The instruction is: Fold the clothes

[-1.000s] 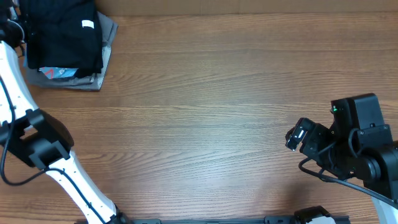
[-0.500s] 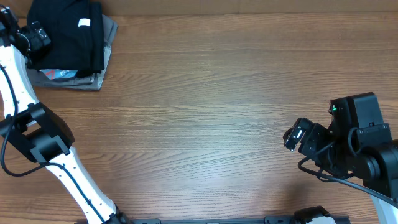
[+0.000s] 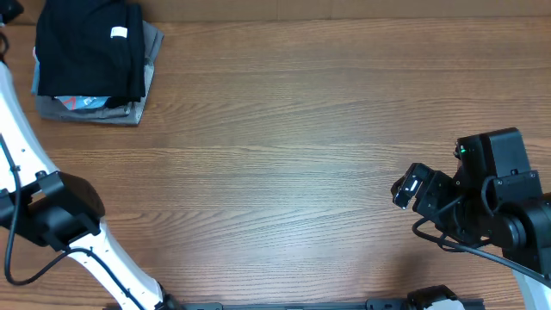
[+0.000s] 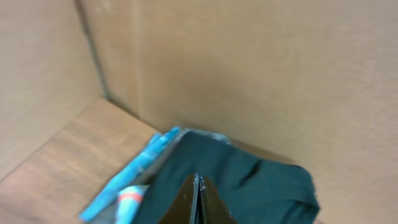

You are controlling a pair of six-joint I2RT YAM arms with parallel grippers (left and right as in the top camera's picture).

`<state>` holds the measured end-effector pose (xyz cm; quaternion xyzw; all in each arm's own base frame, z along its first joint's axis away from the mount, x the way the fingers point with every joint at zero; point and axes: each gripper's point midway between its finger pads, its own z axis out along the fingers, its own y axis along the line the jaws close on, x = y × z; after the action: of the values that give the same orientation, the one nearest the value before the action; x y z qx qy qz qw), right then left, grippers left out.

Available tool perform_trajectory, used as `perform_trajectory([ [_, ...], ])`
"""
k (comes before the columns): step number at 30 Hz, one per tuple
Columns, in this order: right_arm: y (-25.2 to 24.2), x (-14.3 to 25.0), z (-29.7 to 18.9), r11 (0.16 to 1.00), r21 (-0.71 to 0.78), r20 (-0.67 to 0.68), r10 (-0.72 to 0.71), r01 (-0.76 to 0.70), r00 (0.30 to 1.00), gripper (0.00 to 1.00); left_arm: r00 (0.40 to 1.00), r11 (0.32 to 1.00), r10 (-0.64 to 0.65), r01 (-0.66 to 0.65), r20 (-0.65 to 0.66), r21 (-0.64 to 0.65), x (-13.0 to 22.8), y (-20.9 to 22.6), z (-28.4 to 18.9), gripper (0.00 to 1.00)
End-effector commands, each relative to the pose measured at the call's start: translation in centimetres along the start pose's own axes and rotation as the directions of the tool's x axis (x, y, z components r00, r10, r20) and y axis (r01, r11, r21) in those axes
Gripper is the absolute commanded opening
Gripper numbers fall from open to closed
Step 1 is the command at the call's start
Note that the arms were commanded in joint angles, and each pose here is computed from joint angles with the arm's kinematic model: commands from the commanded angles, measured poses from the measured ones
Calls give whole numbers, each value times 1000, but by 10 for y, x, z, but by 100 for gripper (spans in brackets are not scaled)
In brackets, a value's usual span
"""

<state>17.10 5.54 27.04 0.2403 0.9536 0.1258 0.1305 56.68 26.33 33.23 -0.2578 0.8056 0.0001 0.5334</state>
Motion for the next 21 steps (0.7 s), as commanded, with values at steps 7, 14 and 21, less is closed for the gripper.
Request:
perform_trajectory([
  [7, 2, -2, -4, 1000, -12, 11, 3, -3, 1000, 100, 987, 997, 75, -70, -141, 37, 106, -24, 108, 4],
  [14, 2, -2, -4, 1000, -12, 12, 3, -3, 1000, 100, 967, 996, 85, -76, -240, 47, 174, -24, 150, 17],
  [21, 2, -1, -4, 1000, -13, 11, 3, -3, 1000, 100, 981, 995, 89, -78, -175, 67, 132, -41, 123, 70],
])
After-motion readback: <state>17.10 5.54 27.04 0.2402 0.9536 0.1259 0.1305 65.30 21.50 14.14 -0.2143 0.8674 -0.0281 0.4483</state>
